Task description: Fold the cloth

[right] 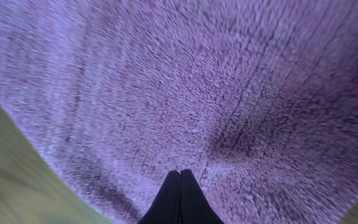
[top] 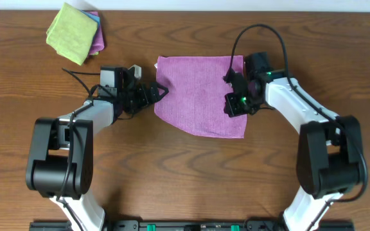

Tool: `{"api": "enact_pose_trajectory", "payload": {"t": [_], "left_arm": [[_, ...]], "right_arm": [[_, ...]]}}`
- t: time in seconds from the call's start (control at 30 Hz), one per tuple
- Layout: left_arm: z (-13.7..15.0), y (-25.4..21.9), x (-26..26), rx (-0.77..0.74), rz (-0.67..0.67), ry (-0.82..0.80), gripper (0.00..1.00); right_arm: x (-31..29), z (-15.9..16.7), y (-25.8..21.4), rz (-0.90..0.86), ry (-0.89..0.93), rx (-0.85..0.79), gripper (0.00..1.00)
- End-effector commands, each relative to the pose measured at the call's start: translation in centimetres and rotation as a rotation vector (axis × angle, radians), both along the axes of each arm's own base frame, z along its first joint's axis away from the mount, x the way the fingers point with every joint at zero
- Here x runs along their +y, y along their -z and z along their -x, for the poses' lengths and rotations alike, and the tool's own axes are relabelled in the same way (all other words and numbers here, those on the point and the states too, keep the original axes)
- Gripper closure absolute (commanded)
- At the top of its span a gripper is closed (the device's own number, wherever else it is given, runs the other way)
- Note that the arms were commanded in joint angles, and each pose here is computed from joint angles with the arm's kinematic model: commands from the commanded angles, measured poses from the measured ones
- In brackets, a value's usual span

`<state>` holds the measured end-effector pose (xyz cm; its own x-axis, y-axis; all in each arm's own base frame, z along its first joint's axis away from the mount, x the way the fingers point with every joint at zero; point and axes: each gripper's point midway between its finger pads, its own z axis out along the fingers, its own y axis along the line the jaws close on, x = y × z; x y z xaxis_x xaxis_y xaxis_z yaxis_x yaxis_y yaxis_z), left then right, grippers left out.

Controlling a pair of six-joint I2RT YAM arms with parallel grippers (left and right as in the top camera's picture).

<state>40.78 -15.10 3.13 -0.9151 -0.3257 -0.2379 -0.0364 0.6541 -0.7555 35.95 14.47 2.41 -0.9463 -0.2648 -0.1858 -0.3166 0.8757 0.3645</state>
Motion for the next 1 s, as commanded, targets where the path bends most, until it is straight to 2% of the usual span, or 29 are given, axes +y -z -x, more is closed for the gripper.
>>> {"api": "enact_pose_trajectory", "payload": {"t": [0.0,0.2,0.37,0.97], "left_arm": [[0.9,2.1,-0.6,0.091,0.048,-0.005,0.04],[1.6,2.0,-1.9,0.110,0.109,0.043,0.05],[2.9,0.9,-3.4,0.134,0.202,0.121,0.04],[6.5,-1.1,-5.3,0.257,0.374,0.250,0.04]], "right_arm": [[-0.4,0.3,1.4,0.017,-0.014,0.022,0.99],[-0.5,0.6,3.1,0.029,-0.013,0.060,0.98],[-0.7,-0.3,3.1,0.028,0.007,0.031,0.99],[-4.0,-3.5,2.9,0.039,0.111,-0.059,0.99]]}}
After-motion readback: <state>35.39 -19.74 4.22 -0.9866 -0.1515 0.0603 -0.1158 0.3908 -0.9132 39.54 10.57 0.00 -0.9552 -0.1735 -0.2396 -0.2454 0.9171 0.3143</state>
